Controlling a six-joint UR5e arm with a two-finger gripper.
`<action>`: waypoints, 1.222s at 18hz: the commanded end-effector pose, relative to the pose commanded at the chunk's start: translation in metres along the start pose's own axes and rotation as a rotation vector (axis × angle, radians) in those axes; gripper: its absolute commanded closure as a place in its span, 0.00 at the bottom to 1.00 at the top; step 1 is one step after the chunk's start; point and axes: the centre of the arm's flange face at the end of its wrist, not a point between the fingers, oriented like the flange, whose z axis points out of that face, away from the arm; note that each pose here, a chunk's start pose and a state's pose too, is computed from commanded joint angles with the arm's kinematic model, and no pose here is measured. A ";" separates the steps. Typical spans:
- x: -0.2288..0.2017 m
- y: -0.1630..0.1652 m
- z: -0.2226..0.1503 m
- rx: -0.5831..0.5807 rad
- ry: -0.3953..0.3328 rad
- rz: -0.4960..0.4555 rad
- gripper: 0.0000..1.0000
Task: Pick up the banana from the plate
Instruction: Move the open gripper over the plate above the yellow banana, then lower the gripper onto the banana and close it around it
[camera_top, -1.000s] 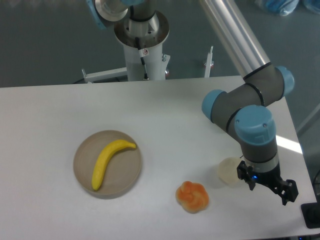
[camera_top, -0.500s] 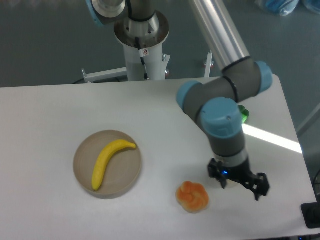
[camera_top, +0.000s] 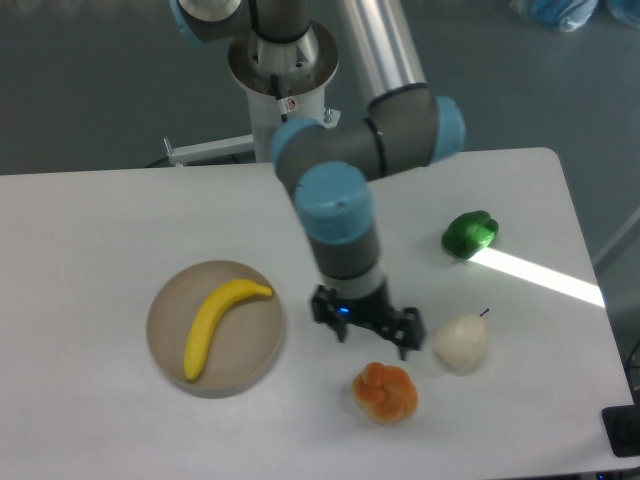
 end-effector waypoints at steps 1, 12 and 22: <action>0.012 -0.004 -0.001 0.007 0.024 -0.005 0.00; 0.107 -0.003 0.034 0.014 0.217 0.057 0.00; 0.155 0.001 0.060 -0.012 0.181 0.063 0.00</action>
